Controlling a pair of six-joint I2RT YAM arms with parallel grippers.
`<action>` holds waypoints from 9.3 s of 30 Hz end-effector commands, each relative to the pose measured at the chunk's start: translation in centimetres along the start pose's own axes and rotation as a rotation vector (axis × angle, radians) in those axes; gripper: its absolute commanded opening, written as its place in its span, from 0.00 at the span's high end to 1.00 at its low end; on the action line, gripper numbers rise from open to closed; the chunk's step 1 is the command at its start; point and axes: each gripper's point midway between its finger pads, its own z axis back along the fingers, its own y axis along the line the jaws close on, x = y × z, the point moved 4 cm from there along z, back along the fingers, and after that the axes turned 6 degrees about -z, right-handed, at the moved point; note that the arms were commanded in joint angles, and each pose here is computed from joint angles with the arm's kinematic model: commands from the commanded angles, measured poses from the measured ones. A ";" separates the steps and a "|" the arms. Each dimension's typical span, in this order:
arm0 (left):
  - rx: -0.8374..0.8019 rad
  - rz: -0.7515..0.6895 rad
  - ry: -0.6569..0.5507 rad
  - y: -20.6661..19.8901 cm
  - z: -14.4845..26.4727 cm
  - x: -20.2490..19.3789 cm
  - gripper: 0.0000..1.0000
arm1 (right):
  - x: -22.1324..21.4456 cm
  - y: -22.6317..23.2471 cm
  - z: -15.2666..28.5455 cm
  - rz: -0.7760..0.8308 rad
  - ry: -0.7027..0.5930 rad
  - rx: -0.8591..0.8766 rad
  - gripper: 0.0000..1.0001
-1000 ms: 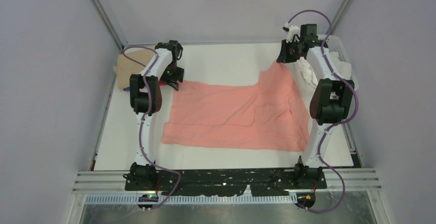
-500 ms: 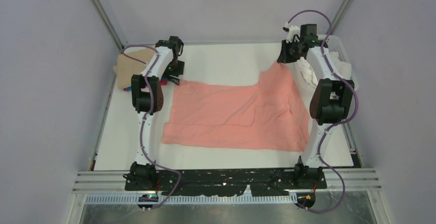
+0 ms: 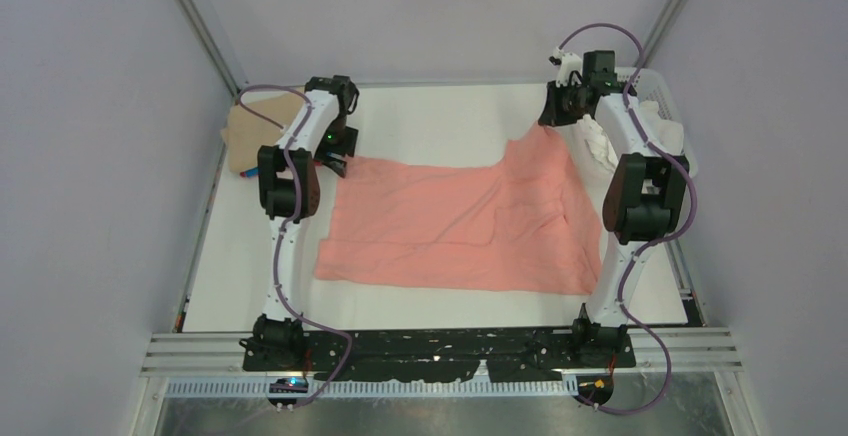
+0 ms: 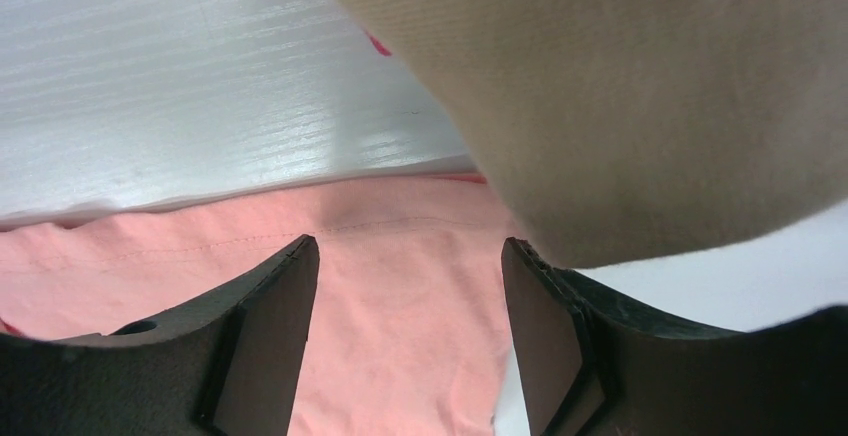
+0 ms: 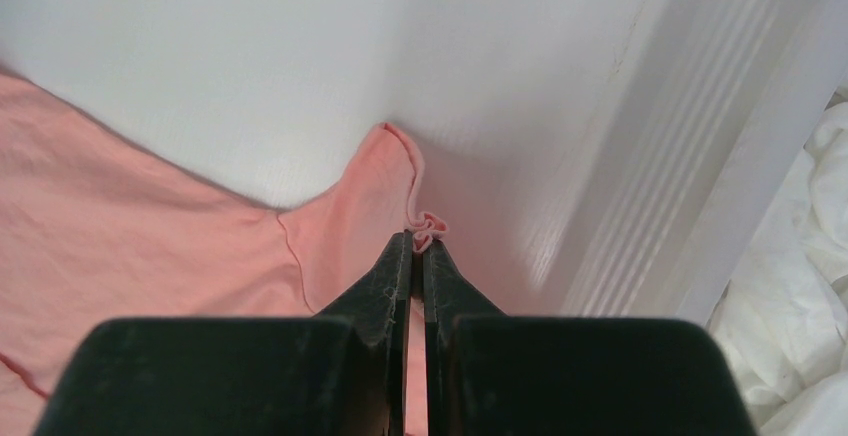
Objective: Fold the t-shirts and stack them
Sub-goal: Grab the side of the flattened tshirt furthest away from the robot with both arms, then fold the other side of the tshirt into a rectangle, then rotate the tshirt 90 degrees
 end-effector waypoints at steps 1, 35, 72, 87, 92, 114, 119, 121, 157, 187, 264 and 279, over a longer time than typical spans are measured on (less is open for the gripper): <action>-0.001 -0.031 -0.043 0.1 0.8 0.7 0.31 | 3.1 1.9 3.3 0.070 -0.124 0.014 0.94; -0.333 -1.260 -0.254 -1.3 3.2 6.4 0.14 | 2.5 1.6 2.8 0.094 -0.090 -0.021 0.94; -0.473 -0.867 0.001 -3.9 1.1 0.3 0.49 | 2.3 1.6 2.1 0.121 -0.064 -0.038 0.94; -0.443 -0.889 0.036 -3.0 0.9 0.8 1.00 | 2.1 1.5 2.1 0.118 -0.057 -0.042 0.94; -0.469 -0.945 0.022 -2.8 1.1 0.9 1.00 | 2.1 1.5 2.0 0.120 -0.059 -0.042 0.94; -0.915 -1.117 -0.125 4.5 8.8 -1.2 1.00 | -3.4 4.5 7.7 0.054 -0.128 -0.088 0.94; -0.915 -1.115 -0.123 7.3 8.6 -1.7 1.00 | -6.3 4.9 9.0 0.019 -0.117 -0.112 0.94; -0.931 -1.102 -0.131 8.4 8.4 -2.0 1.00 | -7.5 5.0 9.6 -0.006 -0.121 -0.131 0.94; -0.865 -0.763 -0.288 18.8 7.1 0.5 1.00 | -13.1 5.5 16.6 -0.150 -0.206 -0.410 0.94; -0.705 -0.629 -0.227 22.8 2.0 -0.8 1.00 | -20.2 5.1 15.8 -0.397 -0.150 -0.489 0.94; -0.814 -0.929 0.027 17.8 3.4 -7.2 0.01 | -27.3 18.8 14.7 -0.272 0.092 0.051 0.05; -0.687 -0.911 0.108 23.0 -0.2 -8.5 0.00 | -28.3 10.6 6.6 -0.710 0.068 -0.405 0.05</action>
